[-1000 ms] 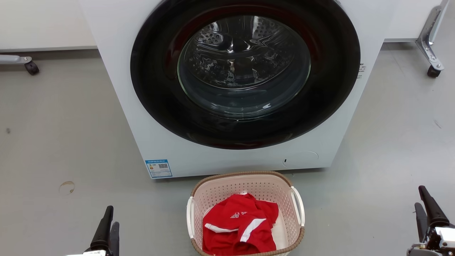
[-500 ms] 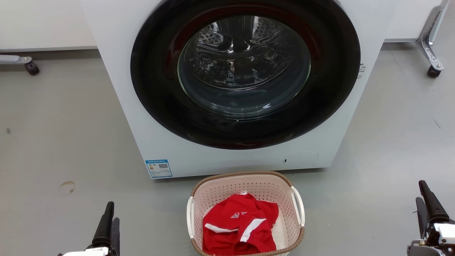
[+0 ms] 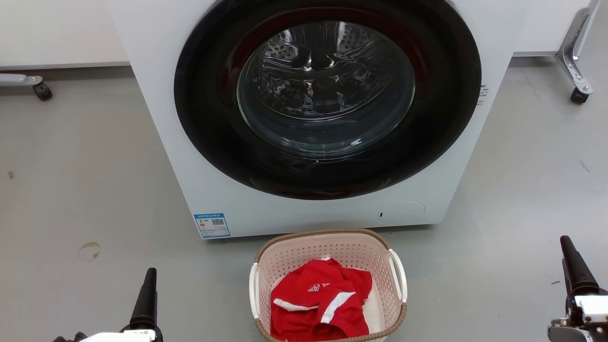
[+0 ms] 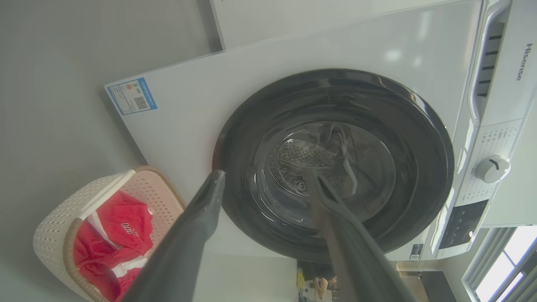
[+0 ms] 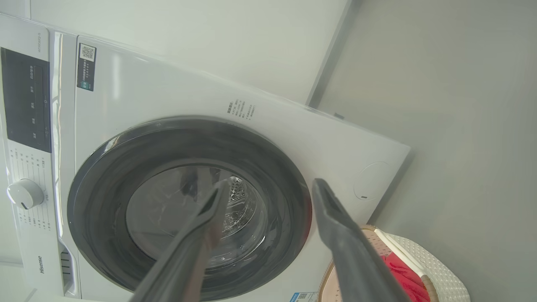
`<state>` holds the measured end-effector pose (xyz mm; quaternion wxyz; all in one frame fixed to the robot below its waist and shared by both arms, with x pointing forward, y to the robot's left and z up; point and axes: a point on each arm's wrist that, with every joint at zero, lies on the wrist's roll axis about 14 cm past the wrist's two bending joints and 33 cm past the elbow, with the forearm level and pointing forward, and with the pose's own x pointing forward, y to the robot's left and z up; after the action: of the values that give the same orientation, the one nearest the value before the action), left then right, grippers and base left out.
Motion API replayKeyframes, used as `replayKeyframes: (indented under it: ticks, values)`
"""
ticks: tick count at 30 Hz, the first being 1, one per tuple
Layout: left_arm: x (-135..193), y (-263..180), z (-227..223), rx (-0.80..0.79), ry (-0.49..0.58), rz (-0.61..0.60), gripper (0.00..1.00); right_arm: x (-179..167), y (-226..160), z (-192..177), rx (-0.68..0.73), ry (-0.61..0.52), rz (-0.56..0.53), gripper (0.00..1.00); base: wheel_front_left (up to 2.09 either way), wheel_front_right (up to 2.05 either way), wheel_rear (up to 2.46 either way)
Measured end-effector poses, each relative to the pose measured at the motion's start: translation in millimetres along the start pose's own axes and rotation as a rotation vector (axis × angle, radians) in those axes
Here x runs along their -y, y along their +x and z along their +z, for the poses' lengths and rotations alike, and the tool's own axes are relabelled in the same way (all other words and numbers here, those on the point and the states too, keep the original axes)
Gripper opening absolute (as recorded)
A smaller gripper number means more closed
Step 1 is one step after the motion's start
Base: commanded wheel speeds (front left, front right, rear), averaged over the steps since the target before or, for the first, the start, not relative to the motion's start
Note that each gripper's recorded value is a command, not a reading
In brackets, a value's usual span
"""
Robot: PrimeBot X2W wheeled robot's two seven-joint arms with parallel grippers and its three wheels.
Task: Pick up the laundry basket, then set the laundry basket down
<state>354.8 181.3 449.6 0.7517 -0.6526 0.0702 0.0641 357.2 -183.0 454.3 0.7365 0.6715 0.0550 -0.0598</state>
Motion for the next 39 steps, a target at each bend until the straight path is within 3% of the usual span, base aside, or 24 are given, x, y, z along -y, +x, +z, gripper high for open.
replayKeyframes:
  ticks: [10, 28, 39]
  values:
    - [1.1, 0.1, -3.5, -0.007, 0.162, 0.011, 1.0, -2.4, 0.2, 1.4, 0.006, -0.156, 0.007, 1.0, 0.0, 0.0, 0.0]
    - [-0.9, -0.6, -7.8, -0.033, 0.533, 0.04, 1.0, -11.4, 0.6, 2.3, 0.016, -0.561, 0.039, 1.0, 0.0, 0.0, 0.0]
    - [6.6, -0.4, -9.5, -0.022, 0.683, 0.018, 1.0, -21.8, 1.0, 2.9, 0.038, -0.726, 0.077, 1.0, 0.0, 0.0, 0.0]
